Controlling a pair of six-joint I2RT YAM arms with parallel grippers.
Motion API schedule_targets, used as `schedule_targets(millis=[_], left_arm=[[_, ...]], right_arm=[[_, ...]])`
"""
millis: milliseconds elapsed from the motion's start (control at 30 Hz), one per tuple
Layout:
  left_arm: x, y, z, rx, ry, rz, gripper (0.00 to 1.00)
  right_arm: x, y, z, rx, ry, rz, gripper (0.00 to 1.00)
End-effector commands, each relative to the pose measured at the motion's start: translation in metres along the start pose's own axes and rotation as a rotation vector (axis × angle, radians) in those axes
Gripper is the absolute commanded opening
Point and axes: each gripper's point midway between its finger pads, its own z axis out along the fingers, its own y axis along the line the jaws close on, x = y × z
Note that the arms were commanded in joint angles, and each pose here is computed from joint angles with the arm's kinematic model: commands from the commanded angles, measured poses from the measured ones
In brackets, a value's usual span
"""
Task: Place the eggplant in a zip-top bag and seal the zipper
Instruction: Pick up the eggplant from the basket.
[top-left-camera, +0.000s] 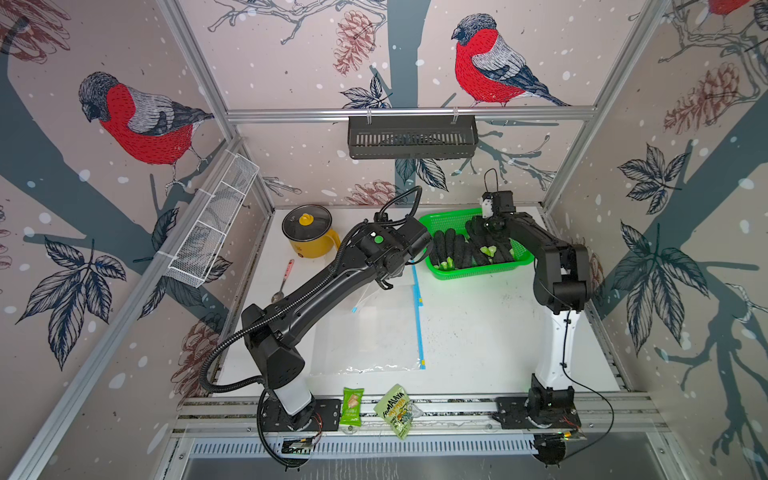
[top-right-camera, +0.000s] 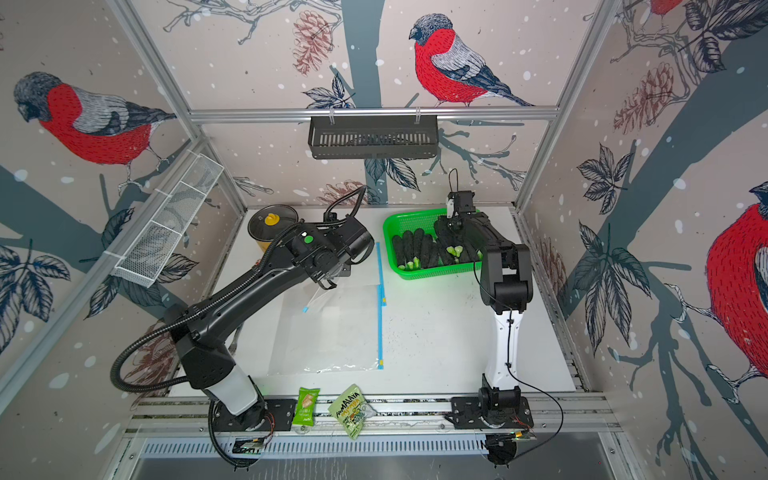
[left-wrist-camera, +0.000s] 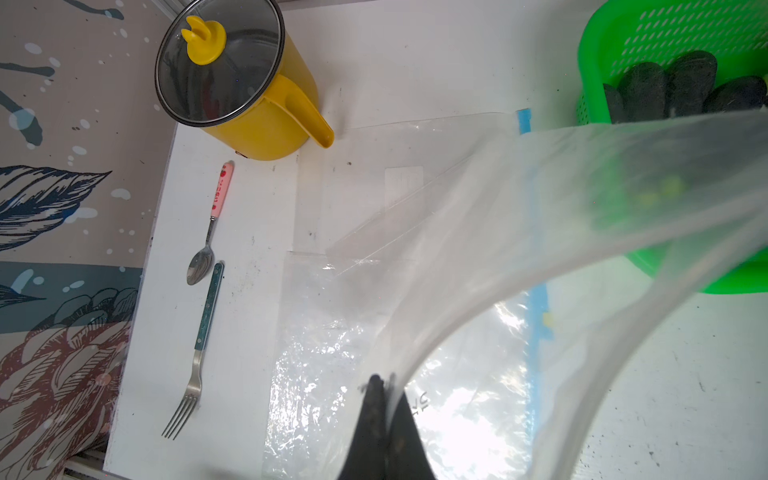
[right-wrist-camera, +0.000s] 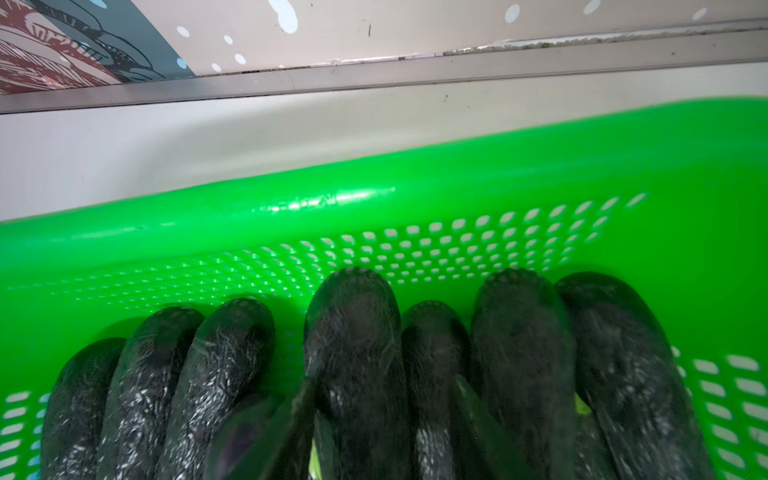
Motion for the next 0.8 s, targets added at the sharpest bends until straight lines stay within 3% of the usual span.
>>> schedule_targets(millis=[0, 333, 500, 767], left_arm=[[0.006, -0.004, 0.004, 0.009, 0.022, -0.007, 0.00], [0.007, -0.049, 0.018, 0.199, 0.008, -0.037, 0.00], [0.003, -0.061, 0.019, 0.288, -0.021, -0.080, 0.00], [-0.002, -0.062, 0.020, 0.315, -0.081, -0.120, 0.00]], right_arm=[[0.004, -0.004, 0.004, 0.024, 0.017, -0.012, 0.52], [0.011, 0.005, 0.013, 0.024, 0.033, -0.039, 0.49], [0.008, 0.008, 0.009, 0.013, 0.023, -0.035, 0.29], [-0.020, 0.024, -0.035, -0.051, -0.081, -0.023, 0.21]])
